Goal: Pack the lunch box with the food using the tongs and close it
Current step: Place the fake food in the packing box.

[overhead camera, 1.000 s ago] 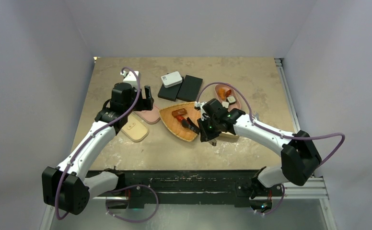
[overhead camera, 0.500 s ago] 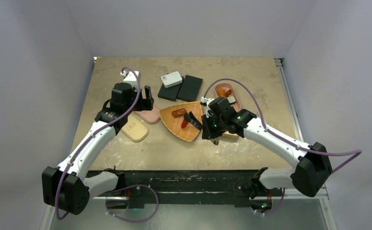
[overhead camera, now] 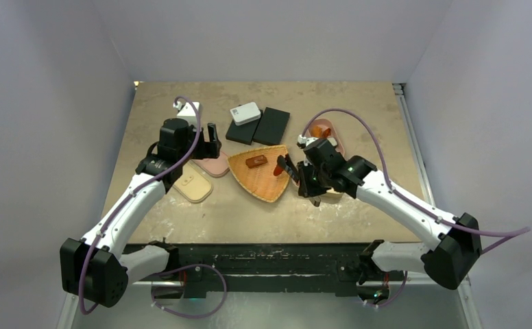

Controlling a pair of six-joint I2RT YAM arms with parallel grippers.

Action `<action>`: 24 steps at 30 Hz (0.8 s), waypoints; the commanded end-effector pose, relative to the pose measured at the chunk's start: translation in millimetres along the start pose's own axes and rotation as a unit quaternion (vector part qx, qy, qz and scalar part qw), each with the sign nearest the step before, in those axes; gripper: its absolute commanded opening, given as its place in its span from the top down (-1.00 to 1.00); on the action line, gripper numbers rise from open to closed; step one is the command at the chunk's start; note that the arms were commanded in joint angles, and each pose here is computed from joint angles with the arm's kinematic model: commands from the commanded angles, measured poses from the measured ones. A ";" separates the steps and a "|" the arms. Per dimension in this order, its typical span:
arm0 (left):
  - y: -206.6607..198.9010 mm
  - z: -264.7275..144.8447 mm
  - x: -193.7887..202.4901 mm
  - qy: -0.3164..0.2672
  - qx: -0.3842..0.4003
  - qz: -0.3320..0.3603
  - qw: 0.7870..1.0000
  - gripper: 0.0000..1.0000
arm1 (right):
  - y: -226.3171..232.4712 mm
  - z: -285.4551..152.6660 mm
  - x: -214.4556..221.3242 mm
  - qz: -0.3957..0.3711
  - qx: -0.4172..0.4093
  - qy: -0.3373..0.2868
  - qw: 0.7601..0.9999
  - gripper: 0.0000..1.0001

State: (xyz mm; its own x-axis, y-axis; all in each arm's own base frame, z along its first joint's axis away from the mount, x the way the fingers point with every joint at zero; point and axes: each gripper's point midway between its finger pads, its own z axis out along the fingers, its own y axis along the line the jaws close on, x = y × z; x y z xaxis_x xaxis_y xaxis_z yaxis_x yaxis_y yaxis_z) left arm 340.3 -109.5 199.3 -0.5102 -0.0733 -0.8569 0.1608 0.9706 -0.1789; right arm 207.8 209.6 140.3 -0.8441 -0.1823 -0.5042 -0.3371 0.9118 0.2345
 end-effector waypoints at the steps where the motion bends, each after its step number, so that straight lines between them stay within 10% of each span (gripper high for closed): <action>1: -1.1 -1.5 -2.3 -0.007 0.008 0.004 1.000 -0.58 | -10.5 -30.2 -25.0 0.020 0.032 -0.060 0.998 1.00; 24: -3.2 -1.9 -2.1 -0.007 0.013 0.001 1.000 -0.58 | -48.0 -48.3 -18.2 0.039 0.084 -0.119 0.989 1.00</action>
State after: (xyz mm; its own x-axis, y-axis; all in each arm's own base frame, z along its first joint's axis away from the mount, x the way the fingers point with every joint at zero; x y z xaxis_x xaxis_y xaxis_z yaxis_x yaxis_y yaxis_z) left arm 339.3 -112.9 199.4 -0.5137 -0.0728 -0.8549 0.1770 0.9660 -0.1886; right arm 205.9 150.9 172.7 -0.7774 -0.0788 -0.6240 -0.2119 0.9670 0.1418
